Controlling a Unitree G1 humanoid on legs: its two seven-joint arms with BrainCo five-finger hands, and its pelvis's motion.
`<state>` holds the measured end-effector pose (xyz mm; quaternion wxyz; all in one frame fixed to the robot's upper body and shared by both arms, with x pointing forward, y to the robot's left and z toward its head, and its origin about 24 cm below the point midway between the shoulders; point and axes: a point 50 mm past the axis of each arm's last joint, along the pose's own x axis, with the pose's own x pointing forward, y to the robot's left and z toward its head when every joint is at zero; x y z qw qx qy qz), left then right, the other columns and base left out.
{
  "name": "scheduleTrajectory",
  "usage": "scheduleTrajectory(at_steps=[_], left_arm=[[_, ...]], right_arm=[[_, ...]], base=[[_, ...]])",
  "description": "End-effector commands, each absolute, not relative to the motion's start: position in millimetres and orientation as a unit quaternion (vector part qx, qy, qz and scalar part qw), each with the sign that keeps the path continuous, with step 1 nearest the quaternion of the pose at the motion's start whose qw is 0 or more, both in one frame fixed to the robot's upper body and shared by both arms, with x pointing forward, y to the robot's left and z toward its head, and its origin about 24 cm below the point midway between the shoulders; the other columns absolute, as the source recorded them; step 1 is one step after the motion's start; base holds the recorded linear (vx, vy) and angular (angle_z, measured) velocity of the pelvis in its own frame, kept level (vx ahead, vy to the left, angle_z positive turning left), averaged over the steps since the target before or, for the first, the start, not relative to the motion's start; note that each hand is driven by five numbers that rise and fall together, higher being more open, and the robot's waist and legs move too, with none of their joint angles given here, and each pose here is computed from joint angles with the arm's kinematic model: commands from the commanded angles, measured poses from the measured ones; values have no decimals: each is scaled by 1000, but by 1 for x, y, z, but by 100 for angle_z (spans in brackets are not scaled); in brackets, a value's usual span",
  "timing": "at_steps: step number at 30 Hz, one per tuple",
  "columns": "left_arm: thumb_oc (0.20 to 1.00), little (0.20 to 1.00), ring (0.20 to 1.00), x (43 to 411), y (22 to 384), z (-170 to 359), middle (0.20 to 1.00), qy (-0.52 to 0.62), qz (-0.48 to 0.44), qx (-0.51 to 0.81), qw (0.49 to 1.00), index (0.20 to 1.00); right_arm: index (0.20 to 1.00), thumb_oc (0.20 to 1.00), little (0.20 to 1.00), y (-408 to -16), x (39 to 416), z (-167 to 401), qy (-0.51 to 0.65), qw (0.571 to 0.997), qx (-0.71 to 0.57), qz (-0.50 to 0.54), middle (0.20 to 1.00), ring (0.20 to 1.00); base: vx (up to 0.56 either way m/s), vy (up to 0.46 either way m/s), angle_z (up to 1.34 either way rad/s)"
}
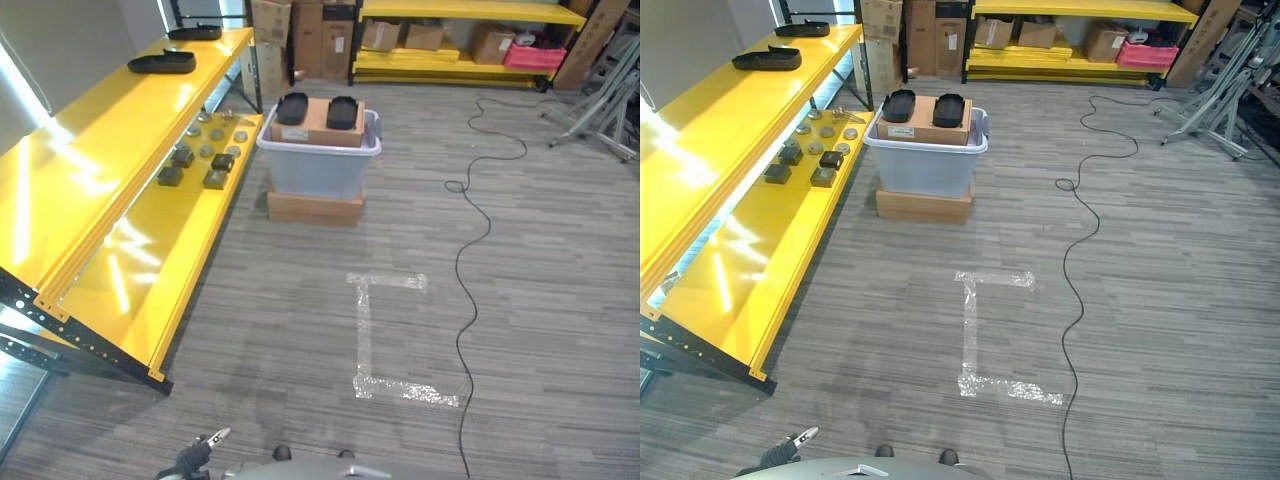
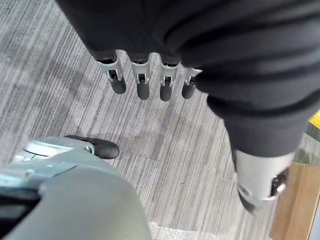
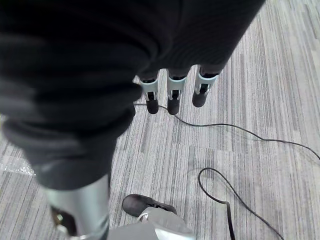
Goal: Move parts from the plastic box to the shelf.
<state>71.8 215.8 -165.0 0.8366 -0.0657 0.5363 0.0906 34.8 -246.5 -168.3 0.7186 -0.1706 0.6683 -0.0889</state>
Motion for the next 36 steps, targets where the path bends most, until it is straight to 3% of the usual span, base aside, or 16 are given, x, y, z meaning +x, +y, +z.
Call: scheduleTrajectory(at_steps=[1, 17, 30, 36], left_arm=[[1000, 1000, 1000, 85, 221, -162, 1000, 525, 83, -48, 845, 1000], [1000, 1000, 1000, 77, 223, -167, 1000, 566, 130, -44, 813, 1000], [1000, 1000, 1000, 73, 221, -169, 1000, 588, 129, -47, 797, 1000], [1000, 1000, 1000, 74, 220, -168, 1000, 591, 115, -34, 798, 1000]], right_arm=[[1000, 1000, 1000, -257, 42, -165, 662, 716, -201, -95, 1000, 1000], [1000, 1000, 1000, -254, 38, -166, 678, 702, -195, -95, 1000, 1000], [1000, 1000, 1000, -250, 50, -166, 651, 728, -208, -56, 1000, 1000], [1000, 1000, 1000, -251, 39, -167, 682, 704, -189, -56, 1000, 1000]], base=[[0, 0, 0], [0, 0, 0], [0, 0, 0], [0, 0, 0]])
